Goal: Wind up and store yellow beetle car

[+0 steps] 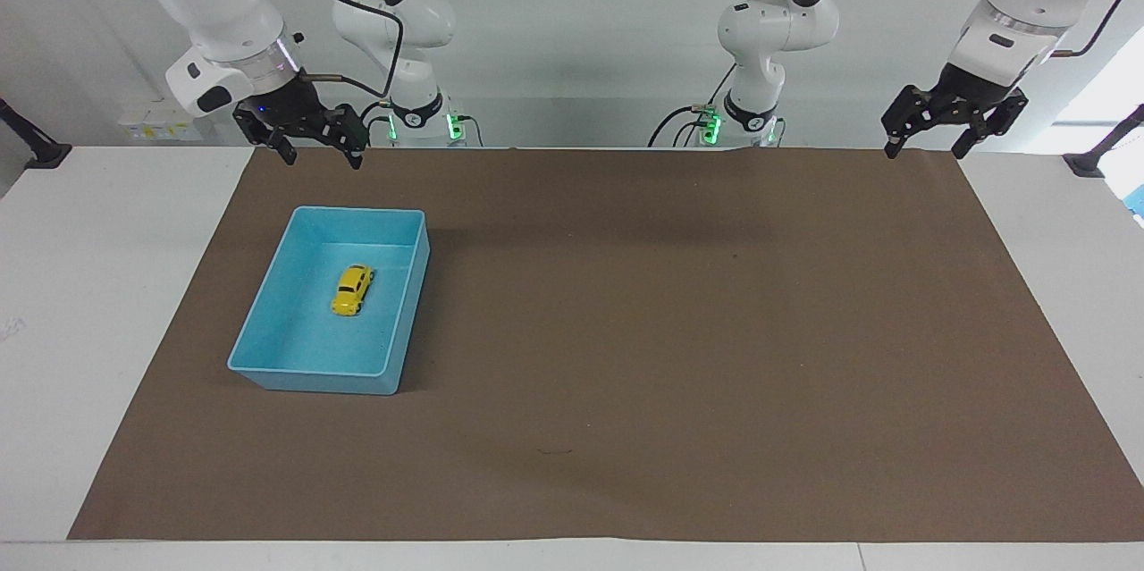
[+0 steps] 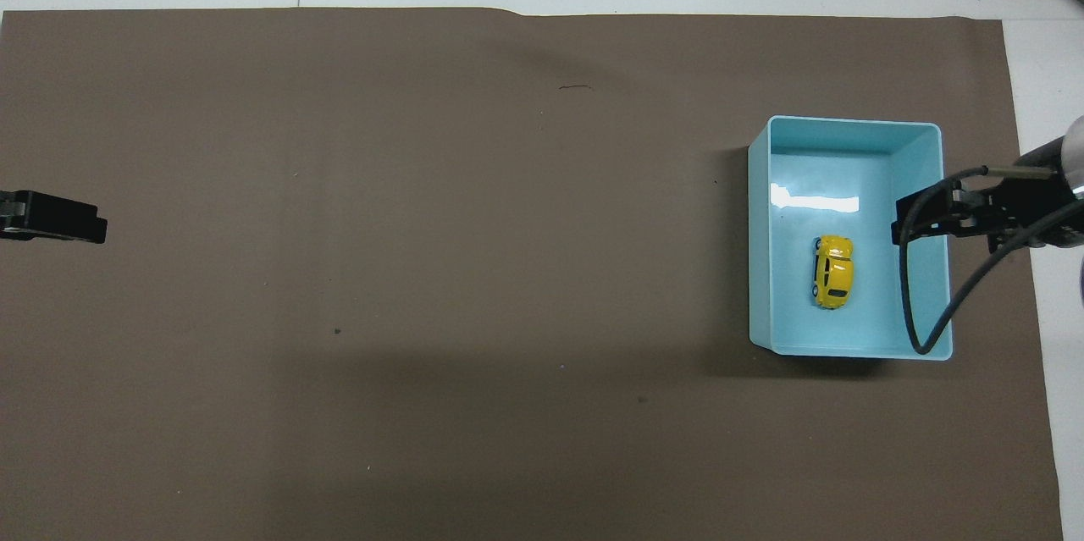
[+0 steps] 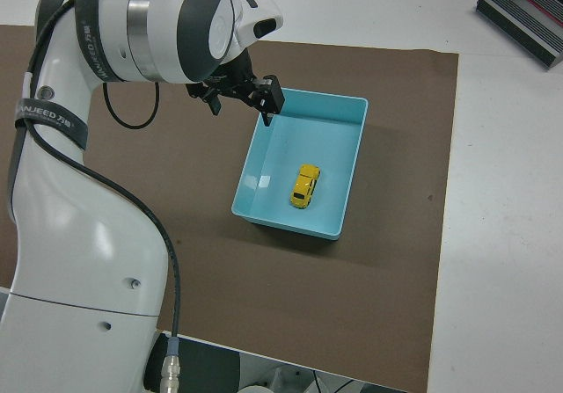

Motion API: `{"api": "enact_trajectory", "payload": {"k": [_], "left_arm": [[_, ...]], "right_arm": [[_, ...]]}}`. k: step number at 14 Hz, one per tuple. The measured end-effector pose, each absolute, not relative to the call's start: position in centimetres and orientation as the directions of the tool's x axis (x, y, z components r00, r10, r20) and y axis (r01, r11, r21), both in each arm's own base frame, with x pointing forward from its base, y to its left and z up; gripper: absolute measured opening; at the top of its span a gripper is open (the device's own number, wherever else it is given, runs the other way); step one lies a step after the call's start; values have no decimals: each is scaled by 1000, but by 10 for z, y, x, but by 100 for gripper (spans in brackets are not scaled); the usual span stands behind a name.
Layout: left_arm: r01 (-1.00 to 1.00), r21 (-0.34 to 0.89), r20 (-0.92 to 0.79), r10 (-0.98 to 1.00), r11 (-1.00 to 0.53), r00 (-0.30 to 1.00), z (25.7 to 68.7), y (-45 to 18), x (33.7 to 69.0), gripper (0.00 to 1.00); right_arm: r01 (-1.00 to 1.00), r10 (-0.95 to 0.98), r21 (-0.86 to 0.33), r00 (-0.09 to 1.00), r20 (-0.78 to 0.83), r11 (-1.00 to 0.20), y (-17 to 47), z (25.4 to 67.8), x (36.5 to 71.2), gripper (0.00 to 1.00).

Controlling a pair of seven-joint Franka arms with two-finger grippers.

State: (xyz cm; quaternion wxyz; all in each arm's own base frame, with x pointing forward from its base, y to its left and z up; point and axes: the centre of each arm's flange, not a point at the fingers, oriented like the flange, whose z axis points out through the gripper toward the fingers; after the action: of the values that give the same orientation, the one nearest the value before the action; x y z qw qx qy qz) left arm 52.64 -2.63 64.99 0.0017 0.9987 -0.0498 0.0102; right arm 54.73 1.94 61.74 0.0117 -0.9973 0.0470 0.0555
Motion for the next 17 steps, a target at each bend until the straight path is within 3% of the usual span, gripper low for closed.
{"api": "enact_trajectory", "payload": {"k": [6,17], "left_arm": [[-79,7,16,-78,-997,997,650,-14,526,100],[-79,7,17,-79,-997,997,650,-14,526,100]], "right_arm": [[-41,-40,-8,999,-35,-999,18,620,556,100],[-36,-36,-6,999,-36,-999,21,618,557,100]]}}
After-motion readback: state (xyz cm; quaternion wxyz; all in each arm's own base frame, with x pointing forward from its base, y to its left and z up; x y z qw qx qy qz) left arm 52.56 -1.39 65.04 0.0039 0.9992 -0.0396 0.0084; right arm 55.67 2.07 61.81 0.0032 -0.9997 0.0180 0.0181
